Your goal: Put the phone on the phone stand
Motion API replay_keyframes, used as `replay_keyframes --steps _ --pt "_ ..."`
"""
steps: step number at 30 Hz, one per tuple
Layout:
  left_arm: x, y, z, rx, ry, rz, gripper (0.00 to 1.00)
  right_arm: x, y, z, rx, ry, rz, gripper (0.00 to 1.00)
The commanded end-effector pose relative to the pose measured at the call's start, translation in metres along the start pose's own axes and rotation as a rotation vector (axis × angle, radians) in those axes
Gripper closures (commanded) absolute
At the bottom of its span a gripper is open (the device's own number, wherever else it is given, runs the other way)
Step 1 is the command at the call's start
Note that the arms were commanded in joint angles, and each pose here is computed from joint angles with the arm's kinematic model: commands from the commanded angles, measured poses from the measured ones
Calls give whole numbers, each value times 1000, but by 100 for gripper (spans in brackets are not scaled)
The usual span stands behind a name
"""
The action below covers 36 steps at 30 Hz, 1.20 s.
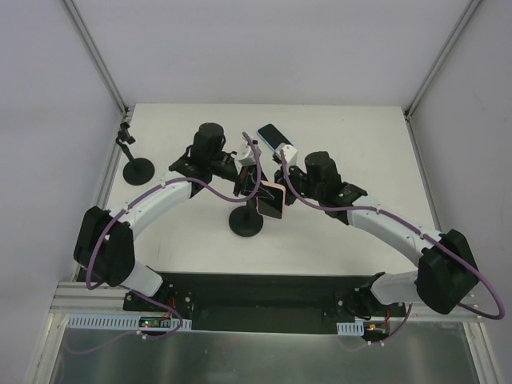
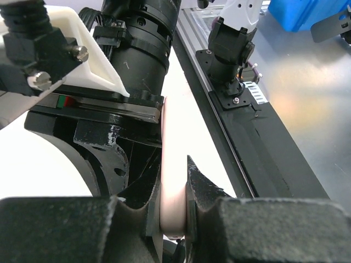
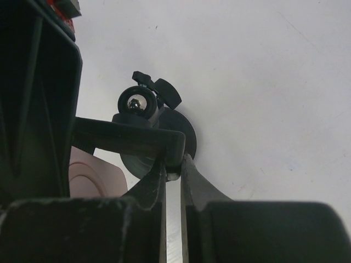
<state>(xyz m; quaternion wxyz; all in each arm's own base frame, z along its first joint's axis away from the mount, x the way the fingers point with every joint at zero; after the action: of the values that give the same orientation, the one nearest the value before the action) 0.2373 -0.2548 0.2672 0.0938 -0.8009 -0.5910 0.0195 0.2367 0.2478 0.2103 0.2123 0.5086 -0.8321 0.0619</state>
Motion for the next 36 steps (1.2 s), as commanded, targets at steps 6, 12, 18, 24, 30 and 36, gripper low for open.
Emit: replay_keyframes --steps 6,12,18,24,30,36 --pt "15 15 -16 -50 -39 82 100 4 10 -23 54 -75 -135 100" --pt "18 9 2 -27 -12 6 100 9 4 -24 61 -70 -155 99" --pt "19 7 1 -35 -3 -13 100 10 12 -24 71 -25 -279 100" --pt "15 11 4 -49 13 -32 100 8 7 -29 51 -18 -256 100" --pt "20 12 6 -116 53 -160 100 5 2 -33 14 -26 -203 99" --pt "34 19 3 -100 86 -465 100 16 -15 -24 -33 -82 60 100"
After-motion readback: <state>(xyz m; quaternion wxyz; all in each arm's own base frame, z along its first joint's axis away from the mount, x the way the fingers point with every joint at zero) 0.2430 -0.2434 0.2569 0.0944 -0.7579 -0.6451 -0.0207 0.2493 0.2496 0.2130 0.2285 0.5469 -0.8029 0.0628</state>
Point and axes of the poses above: each gripper's point midway between its finger pads, its own x axis back along the fingers, its own y axis along the line the jaws close on, z = x × y, the point moved 7 cm from there along x, back along the fingers, and after that the axes turned 3 degrees about x, right-handed, at the moved point
